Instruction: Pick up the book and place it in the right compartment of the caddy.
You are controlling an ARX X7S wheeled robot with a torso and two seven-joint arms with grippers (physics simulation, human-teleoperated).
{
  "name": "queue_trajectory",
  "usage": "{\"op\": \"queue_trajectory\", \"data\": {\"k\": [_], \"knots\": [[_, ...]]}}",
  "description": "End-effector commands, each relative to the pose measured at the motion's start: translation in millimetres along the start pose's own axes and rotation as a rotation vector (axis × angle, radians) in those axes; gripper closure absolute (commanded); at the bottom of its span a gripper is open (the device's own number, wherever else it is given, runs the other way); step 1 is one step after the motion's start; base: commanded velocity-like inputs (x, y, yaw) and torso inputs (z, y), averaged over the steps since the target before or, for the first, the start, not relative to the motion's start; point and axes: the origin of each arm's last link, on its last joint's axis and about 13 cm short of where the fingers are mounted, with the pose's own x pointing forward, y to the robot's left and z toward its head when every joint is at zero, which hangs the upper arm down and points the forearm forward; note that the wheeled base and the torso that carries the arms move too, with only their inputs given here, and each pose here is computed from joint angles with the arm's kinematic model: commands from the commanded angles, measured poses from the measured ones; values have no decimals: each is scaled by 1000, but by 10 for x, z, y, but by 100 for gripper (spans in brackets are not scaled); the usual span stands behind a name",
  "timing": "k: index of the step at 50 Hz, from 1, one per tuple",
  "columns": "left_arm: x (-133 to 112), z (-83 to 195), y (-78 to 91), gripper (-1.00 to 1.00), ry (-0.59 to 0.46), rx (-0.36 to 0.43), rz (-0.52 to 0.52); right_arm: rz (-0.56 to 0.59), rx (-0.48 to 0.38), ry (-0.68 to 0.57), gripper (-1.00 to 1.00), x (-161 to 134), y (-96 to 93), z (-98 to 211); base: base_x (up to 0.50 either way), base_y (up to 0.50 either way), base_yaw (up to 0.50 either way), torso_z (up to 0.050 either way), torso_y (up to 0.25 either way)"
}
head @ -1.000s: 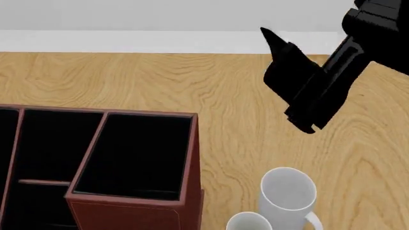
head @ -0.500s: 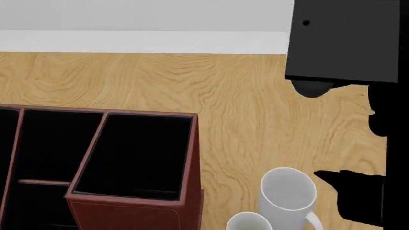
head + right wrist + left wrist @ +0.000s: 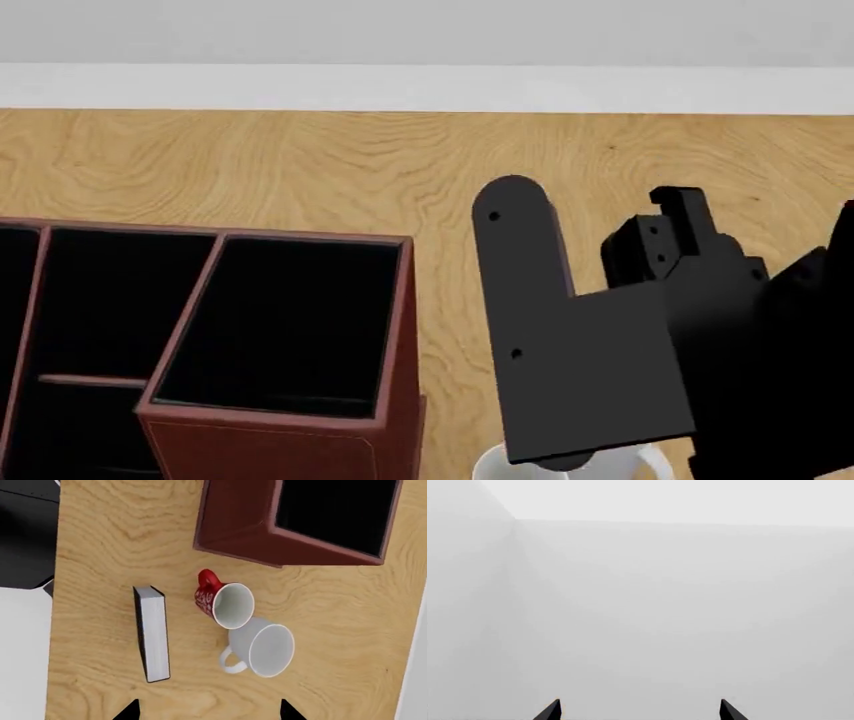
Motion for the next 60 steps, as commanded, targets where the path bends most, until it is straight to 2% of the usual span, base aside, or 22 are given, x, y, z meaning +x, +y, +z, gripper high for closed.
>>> {"op": "queue_trajectory", "data": {"k": [1,15,31,50,60], "knots": [[-12,8,5,-100,1,5,3,64,-55,-11,-100,259,7,33,0,0,0,0,0],[-4,51,8,-100,-8,16,4,118,-84,-60,-100,648,42,17,0,0,0,0,0],[-11,36,9,-100,-2,16,5,153,-89,-75,-100,861,149,-65,0,0,0,0,0],[-26,21,27,-100,5,20,13,198,-69,-24,-100,1082,293,-230,0,0,0,0,0],[-28,7,23,-100,13,18,15,197,-46,12,-100,1229,269,-328,0,0,0,0,0]]}}
